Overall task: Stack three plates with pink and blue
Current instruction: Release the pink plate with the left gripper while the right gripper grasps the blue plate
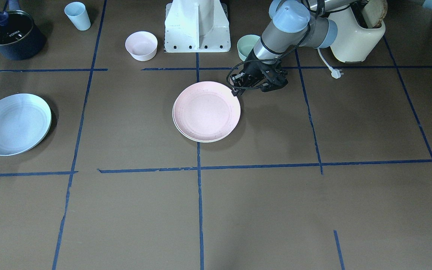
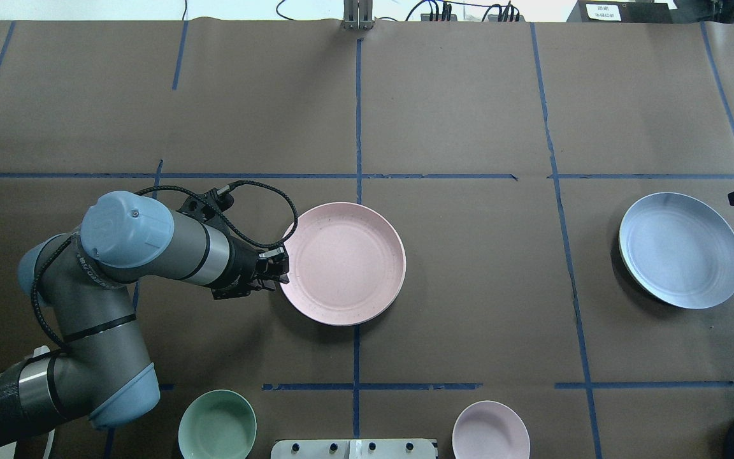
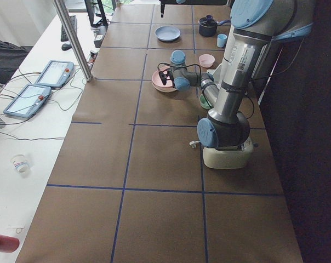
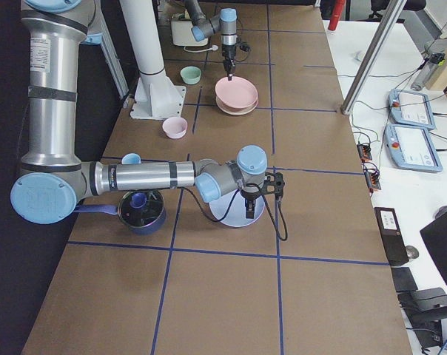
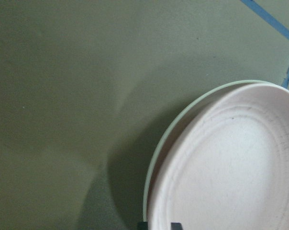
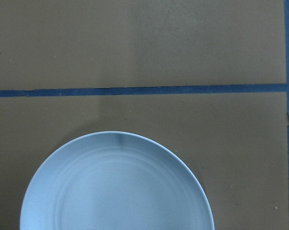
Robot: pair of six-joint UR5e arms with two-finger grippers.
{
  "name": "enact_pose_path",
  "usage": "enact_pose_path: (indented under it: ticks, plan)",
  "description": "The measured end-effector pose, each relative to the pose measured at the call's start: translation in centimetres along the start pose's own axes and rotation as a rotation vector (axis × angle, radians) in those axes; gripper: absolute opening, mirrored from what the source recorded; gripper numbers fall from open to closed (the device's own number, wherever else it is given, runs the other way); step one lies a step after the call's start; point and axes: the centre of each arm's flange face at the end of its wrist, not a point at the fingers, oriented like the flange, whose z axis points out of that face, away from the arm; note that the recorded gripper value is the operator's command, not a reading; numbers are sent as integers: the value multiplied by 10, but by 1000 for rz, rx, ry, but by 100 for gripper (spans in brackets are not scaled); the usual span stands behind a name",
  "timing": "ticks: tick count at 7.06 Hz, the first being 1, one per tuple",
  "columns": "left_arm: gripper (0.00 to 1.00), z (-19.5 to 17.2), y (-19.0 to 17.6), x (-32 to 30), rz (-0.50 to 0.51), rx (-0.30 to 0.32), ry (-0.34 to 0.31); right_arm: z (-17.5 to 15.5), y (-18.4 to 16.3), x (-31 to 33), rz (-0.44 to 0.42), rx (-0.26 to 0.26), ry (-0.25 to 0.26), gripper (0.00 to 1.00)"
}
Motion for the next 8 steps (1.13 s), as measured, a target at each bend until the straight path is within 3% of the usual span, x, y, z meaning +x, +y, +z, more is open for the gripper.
enact_pose_path:
  ticks: [3,8]
  plan:
    - [100,-11,-8,3,-3,13,14,28,20,8,-25,-13,52,100]
    - [100,-34,-21,5,-29,44,-5,88,42,39,-12,-78,102,99]
